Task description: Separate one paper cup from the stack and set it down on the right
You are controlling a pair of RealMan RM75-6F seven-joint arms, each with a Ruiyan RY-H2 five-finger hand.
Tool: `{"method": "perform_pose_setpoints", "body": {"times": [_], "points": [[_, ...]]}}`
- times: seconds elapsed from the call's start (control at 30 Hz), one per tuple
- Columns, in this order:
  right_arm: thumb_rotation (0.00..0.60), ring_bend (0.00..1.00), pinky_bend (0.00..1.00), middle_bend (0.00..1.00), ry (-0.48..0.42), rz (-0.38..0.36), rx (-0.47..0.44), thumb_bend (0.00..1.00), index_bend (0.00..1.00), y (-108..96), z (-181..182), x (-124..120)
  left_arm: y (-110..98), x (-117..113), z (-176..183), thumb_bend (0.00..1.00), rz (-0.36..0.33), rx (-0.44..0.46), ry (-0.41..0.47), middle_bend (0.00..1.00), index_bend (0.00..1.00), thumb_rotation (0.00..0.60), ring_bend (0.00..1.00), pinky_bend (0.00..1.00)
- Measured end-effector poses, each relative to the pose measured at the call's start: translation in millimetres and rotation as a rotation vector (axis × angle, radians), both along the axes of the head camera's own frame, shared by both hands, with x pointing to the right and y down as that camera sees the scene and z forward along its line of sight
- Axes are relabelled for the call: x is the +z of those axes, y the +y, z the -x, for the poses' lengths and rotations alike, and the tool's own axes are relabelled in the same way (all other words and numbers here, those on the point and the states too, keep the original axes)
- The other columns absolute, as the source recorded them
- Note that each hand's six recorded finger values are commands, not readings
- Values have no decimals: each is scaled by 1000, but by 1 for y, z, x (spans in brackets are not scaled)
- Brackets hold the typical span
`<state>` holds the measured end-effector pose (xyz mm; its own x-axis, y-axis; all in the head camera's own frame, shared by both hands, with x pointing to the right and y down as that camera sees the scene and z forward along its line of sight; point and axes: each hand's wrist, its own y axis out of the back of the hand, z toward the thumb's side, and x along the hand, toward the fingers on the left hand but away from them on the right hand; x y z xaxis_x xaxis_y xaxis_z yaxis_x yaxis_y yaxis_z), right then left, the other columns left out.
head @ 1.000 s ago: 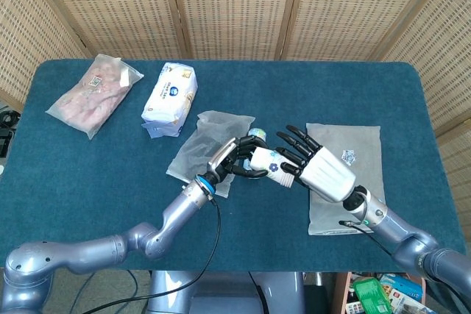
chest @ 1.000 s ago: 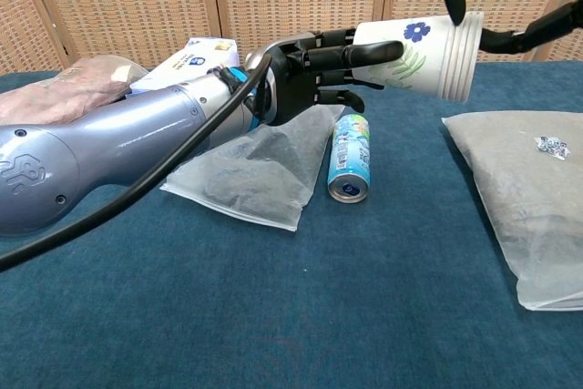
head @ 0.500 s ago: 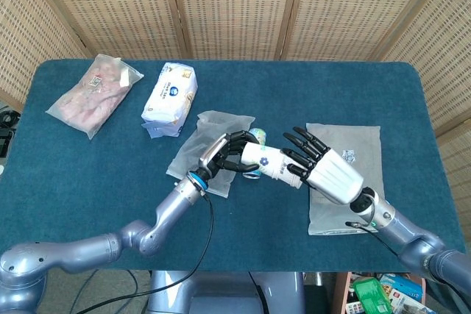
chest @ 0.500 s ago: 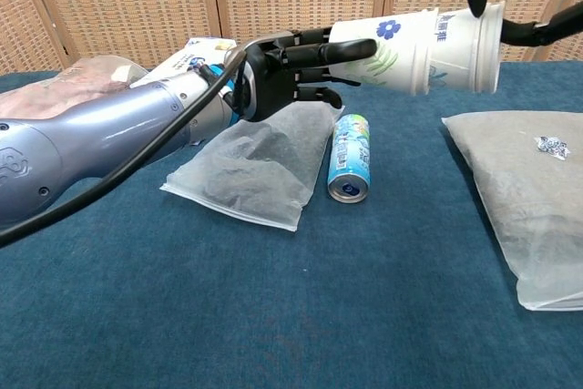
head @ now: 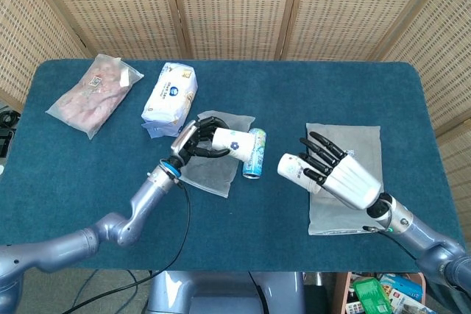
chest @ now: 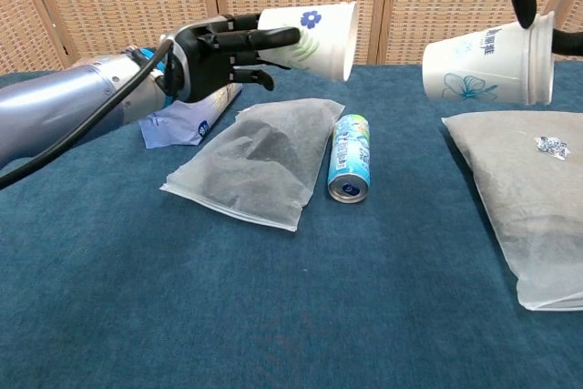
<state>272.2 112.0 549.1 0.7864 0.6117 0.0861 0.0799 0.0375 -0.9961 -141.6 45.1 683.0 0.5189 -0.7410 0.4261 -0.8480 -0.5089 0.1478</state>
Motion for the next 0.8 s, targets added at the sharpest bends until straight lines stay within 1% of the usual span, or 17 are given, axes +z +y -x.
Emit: {"method": "perform_pose_setpoints", "body": {"times": [0.13,0.17,0.23,0.27,0.33,0.37,0.43,0.47,0.6,0.7,0.8], "points": [[600,167,199,440,49,9,0,598,675,0,-7,4,-13,-7,33,108,-109,36,-119,500,509,600,464,588],[600,168,199,440,65,12,-3,598,675,0,-8,5,-17,-10,44,108,-151,57,-169,500,509,600,464,588],[600,170,199,440,108,11,-17,598,675,0,-10,8,-22,-15,62,109,-216,93,-252,500,509,600,464,588],[600,170,199,439,130,9,-27,598,675,0,-10,9,-26,-19,75,109,-259,119,-314,501,510,600,464,588],[600,170,199,438,179,7,-54,598,675,1,-8,12,-30,-24,95,109,-320,160,-411,501,510,600,464,588],[600,170,199,437,199,6,-68,598,675,1,-7,13,-32,-28,109,109,-356,187,-479,501,510,600,464,588],[600,171,207,435,247,8,-100,598,675,2,-2,17,-34,-34,129,109,-403,231,-579,502,511,600,464,588],[600,171,213,435,268,9,-116,598,675,3,1,18,-34,-38,142,110,-430,260,-643,502,511,600,464,588],[600,171,233,433,363,7,-189,598,675,9,10,27,-28,-42,174,111,-482,347,-814,501,511,600,464,588],[600,170,233,431,446,1,-256,598,675,16,19,36,-20,-40,193,113,-497,406,-924,502,511,600,464,588],[600,172,233,429,516,-2,-310,598,675,23,25,45,-9,-33,212,115,-492,456,-1020,502,514,600,464,588]]}}
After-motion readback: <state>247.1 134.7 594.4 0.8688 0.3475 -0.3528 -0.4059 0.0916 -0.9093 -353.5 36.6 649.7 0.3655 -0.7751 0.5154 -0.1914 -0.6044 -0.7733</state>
